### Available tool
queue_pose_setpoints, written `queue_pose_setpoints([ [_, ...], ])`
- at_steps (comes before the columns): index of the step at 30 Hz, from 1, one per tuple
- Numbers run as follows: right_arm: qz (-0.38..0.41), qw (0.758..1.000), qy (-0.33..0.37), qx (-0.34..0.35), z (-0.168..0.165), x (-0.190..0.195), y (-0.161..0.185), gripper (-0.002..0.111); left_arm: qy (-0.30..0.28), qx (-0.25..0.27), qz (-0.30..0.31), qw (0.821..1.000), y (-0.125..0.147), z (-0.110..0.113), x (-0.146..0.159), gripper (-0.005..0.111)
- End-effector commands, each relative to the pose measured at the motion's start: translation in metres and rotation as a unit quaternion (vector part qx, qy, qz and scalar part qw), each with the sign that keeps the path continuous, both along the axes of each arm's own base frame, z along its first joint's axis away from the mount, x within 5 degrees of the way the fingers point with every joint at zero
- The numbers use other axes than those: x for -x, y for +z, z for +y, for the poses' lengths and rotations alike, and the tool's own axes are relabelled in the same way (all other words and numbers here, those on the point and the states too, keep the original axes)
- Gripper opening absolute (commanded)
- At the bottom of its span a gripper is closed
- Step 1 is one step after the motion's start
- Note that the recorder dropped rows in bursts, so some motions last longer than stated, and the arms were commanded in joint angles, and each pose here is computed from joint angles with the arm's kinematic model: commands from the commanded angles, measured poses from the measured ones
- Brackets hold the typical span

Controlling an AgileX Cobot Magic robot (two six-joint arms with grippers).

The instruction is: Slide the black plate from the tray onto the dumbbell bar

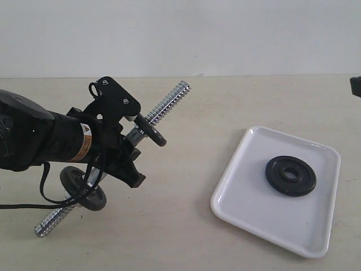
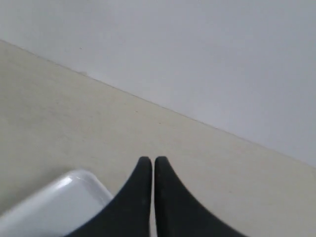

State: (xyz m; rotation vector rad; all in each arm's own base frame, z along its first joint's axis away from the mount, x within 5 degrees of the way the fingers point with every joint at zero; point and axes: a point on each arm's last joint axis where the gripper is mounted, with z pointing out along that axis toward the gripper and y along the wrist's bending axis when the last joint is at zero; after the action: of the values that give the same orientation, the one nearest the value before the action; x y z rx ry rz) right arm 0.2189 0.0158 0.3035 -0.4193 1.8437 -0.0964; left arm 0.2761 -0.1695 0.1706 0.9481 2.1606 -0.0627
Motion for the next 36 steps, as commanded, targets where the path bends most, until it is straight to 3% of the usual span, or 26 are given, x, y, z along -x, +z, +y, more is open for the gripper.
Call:
queue_pose_setpoints([
  [1, 0.016, 0.992, 0.017, -0.128, 0.010, 0.002, 0.010, 0.000, 0.007, 0.008, -0.051, 0.999, 0.028, 0.002, -0.004, 0.004],
  [4, 0.036, 0.978, 0.017, -0.206, 0.015, 0.003, 0.013, 0.000, 0.007, 0.007, -0.052, 0.999, 0.028, 0.002, -0.004, 0.004],
  [13, 0.075, 0.938, 0.012, -0.337, 0.017, 0.004, 0.021, 0.000, 0.006, 0.006, -0.052, 0.999, 0.028, 0.002, -0.004, 0.004],
  [20, 0.080, 0.935, 0.020, -0.346, 0.001, 0.005, 0.025, 0.000, 0.003, 0.005, -0.055, 0.998, 0.029, 0.001, -0.004, 0.004],
  [21, 0.063, 0.956, 0.048, -0.284, 0.002, 0.005, 0.025, 0.000, 0.003, 0.005, -0.057, 0.998, 0.030, 0.001, -0.005, 0.004],
  [23, 0.047, 0.970, 0.071, -0.229, 0.003, 0.005, 0.025, 0.000, 0.002, 0.006, -0.060, 0.998, 0.032, 0.000, -0.006, 0.004],
  [27, 0.002, 0.991, 0.089, -0.097, -0.002, 0.003, 0.025, 0.000, 0.000, 0.007, -0.064, 0.998, 0.034, -0.001, -0.007, 0.004],
  [29, -0.028, 0.994, 0.107, 0.009, -0.004, 0.002, 0.025, 0.000, 0.000, 0.007, -0.064, 0.998, 0.034, -0.001, -0.007, 0.004],
  [31, -0.065, 0.978, 0.117, 0.160, -0.004, 0.000, 0.026, 0.000, 0.000, 0.007, -0.064, 0.998, 0.034, -0.001, -0.007, 0.004],
  [33, -0.092, 0.935, 0.110, 0.324, -0.001, -0.004, 0.028, 0.000, 0.000, 0.007, -0.064, 0.998, 0.034, -0.001, -0.007, 0.004],
  [34, -0.095, 0.917, 0.096, 0.374, -0.001, -0.005, 0.029, 0.000, 0.000, 0.007, -0.064, 0.998, 0.034, -0.001, -0.007, 0.004],
  [36, -0.093, 0.909, 0.068, 0.400, 0.000, -0.005, 0.030, 0.000, 0.000, 0.007, -0.064, 0.998, 0.034, -0.001, -0.007, 0.004],
])
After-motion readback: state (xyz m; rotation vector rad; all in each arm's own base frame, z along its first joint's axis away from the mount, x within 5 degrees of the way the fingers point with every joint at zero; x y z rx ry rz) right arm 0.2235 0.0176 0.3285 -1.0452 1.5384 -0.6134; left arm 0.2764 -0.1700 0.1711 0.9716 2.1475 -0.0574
